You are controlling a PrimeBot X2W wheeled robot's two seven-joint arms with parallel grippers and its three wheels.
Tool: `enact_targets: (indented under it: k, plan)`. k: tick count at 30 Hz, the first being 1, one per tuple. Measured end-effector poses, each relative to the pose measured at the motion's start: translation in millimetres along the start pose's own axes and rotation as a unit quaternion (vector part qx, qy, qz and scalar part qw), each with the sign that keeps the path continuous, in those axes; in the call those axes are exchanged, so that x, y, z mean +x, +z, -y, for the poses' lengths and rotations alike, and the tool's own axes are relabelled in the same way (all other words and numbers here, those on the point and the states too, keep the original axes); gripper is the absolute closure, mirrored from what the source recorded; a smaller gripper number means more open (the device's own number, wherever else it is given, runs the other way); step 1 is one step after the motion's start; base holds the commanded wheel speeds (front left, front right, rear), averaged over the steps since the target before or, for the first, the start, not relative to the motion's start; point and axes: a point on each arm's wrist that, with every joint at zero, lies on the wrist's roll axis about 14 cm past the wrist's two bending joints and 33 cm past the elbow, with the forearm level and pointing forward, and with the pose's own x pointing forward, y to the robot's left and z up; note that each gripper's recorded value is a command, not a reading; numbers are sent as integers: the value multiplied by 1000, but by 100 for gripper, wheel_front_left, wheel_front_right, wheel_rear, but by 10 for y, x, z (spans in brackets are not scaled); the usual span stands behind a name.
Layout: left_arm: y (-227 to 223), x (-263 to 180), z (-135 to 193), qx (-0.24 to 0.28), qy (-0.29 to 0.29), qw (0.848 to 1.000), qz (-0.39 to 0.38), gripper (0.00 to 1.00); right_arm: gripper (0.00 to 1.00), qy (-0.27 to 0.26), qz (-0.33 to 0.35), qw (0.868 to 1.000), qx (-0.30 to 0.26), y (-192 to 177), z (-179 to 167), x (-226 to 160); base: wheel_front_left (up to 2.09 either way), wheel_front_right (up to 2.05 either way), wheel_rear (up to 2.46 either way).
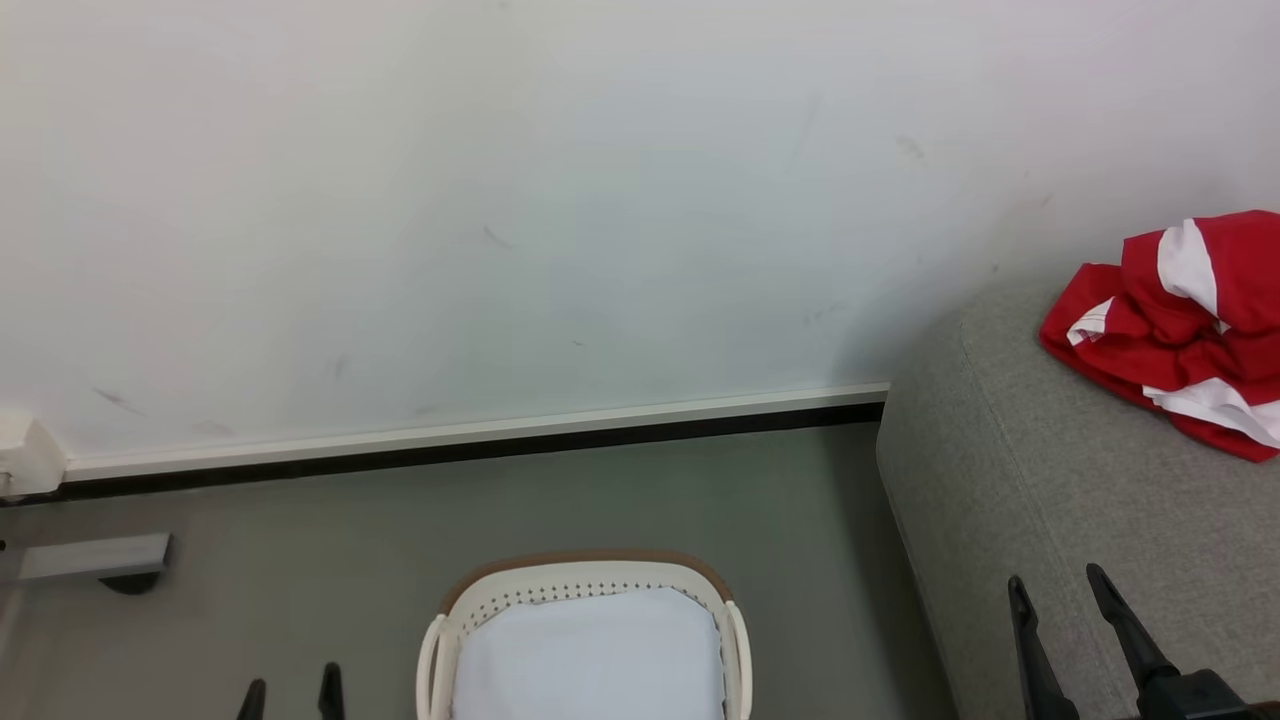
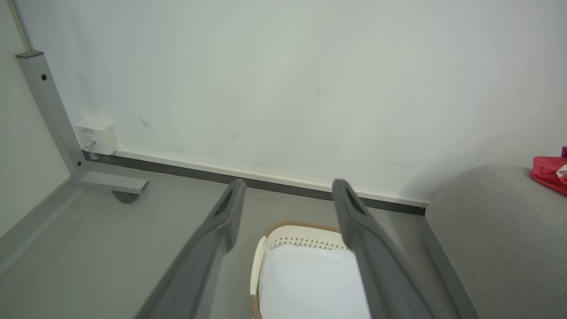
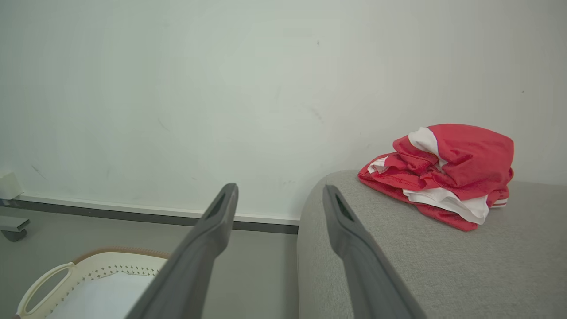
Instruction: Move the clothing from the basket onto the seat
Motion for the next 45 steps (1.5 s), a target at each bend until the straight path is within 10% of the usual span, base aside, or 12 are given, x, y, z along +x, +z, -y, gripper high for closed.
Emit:
enact_targets:
  k: [45]
  plan:
    - [-36, -88, -61, -5, 2, 1000, -4, 0, 0, 8, -36, 999, 35, -240, -100, -25, 0, 0, 0]
